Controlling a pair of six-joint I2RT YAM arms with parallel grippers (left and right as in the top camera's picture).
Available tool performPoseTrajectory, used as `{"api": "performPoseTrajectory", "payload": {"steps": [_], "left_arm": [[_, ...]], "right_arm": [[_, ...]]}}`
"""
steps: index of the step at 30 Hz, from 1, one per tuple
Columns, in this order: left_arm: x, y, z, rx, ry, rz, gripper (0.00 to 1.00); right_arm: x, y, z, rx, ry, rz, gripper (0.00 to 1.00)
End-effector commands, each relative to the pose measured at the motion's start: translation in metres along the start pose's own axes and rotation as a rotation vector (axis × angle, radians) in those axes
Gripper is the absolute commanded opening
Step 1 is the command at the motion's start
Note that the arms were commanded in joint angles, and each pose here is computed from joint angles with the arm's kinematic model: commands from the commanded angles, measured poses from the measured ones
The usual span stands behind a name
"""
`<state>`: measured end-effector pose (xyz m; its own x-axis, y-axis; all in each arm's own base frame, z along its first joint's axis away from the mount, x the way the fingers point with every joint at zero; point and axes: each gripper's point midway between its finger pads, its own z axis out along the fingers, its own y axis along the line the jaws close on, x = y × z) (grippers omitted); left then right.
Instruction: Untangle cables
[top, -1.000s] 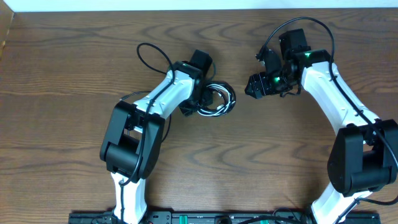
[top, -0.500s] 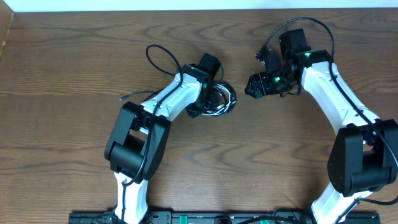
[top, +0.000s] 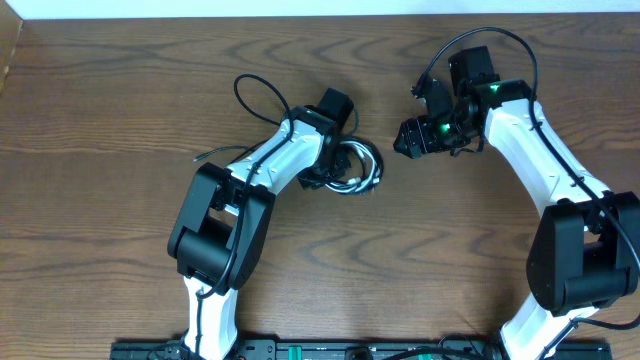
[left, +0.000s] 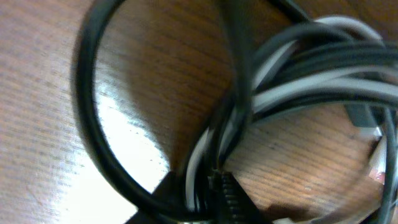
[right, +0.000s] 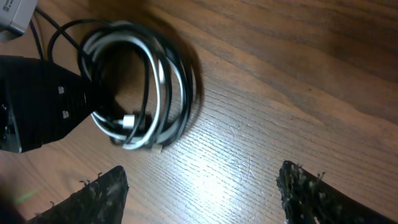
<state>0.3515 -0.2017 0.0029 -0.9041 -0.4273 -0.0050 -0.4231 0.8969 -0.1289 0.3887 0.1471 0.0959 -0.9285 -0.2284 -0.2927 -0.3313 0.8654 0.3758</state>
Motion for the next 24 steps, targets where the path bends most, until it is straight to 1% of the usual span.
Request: {"api": "performPoseTrajectory", "payload": {"steps": [1, 7, 13, 16, 20, 24], "left_arm": [[0.003, 0.008, 0.009, -0.031, 0.013, 0.009, 0.09], [0.002, 0.006, 0.001, -0.018, 0.005, 0.101, 0.08], [0.004, 0.004, -0.032, -0.009, 0.001, 0.253, 0.08], [0.008, 0.003, -0.057, 0.011, -0.007, 0.323, 0.08], [0.014, -0.005, -0.097, 0.099, -0.045, 0.415, 0.07], [0.016, -0.014, -0.143, 0.199, -0.138, 0.502, 0.07]], "right_arm": [[-0.008, 0.006, -0.01, 0.001, -0.033, -0.008, 0.75], [-0.008, 0.006, -0.01, 0.001, -0.033, -0.008, 0.75], [-0.01, 0.006, -0.01, 0.001, -0.04, -0.01, 0.76], [-0.01, 0.006, -0.01, 0.0, -0.04, -0.01, 0.76], [-0.011, 0.007, -0.01, -0.005, -0.047, 0.0, 0.75], [-0.016, 0.017, -0.01, -0.065, -0.067, -0.006, 0.76]]}}
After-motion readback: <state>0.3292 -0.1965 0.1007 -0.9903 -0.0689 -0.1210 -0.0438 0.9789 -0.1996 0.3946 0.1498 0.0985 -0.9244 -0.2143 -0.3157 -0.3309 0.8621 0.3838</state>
